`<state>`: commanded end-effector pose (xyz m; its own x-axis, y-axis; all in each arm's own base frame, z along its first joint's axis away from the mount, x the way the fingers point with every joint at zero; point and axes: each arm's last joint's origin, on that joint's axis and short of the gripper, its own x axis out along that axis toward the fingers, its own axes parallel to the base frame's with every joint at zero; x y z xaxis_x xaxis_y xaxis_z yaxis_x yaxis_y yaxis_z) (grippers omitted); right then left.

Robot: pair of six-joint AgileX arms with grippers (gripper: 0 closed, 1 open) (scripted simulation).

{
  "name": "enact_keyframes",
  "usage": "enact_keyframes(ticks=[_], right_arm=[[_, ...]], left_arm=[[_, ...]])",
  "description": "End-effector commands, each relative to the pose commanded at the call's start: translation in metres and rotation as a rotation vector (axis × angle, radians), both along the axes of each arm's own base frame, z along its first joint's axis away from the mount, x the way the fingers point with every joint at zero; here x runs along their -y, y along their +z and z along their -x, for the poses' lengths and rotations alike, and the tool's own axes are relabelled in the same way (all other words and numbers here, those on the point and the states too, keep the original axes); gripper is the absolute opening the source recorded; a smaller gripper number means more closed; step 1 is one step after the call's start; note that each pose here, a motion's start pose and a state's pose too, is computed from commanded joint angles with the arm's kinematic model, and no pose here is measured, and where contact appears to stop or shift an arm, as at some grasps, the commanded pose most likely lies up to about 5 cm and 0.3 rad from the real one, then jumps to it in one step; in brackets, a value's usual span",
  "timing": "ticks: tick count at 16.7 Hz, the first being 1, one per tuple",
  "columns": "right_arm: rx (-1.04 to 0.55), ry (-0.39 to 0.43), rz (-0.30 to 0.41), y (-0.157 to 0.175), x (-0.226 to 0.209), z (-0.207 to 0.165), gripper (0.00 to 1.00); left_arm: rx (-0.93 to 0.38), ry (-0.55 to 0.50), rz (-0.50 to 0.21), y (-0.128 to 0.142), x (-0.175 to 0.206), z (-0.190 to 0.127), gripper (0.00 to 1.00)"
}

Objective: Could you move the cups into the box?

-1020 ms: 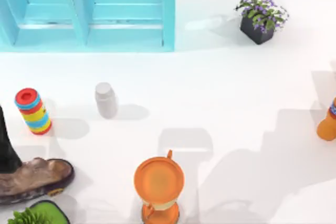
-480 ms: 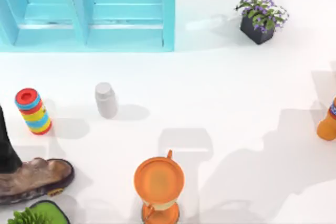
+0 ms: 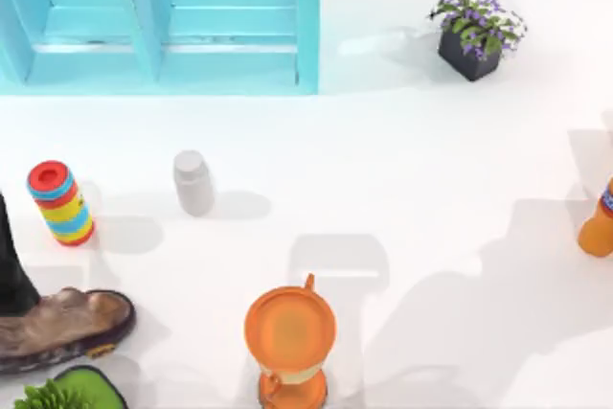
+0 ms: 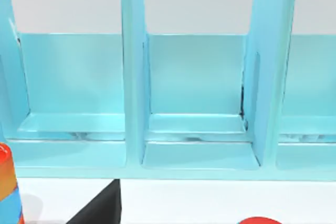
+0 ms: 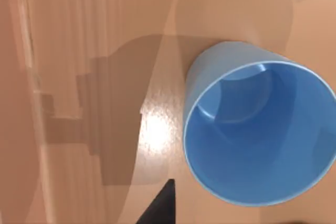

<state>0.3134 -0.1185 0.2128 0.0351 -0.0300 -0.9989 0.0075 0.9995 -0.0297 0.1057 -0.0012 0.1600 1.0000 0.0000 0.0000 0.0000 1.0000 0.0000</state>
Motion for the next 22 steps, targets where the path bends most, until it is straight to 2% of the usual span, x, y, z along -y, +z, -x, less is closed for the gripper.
enact_keyframes(ticks=[11,19,22], right_arm=[[-0.001,0.002,0.000,0.004,0.000,-0.001,1.00],[-0.001,0.004,0.000,0.087,0.000,-0.003,1.00],[0.001,0.002,0.000,0.100,-0.001,0.000,1.00]], left_arm=[[0.000,0.000,0.000,0.000,0.000,0.000,1.00],[0.000,0.000,0.000,0.000,0.000,0.000,1.00],[0.000,0.000,0.000,0.000,0.000,0.000,1.00]])
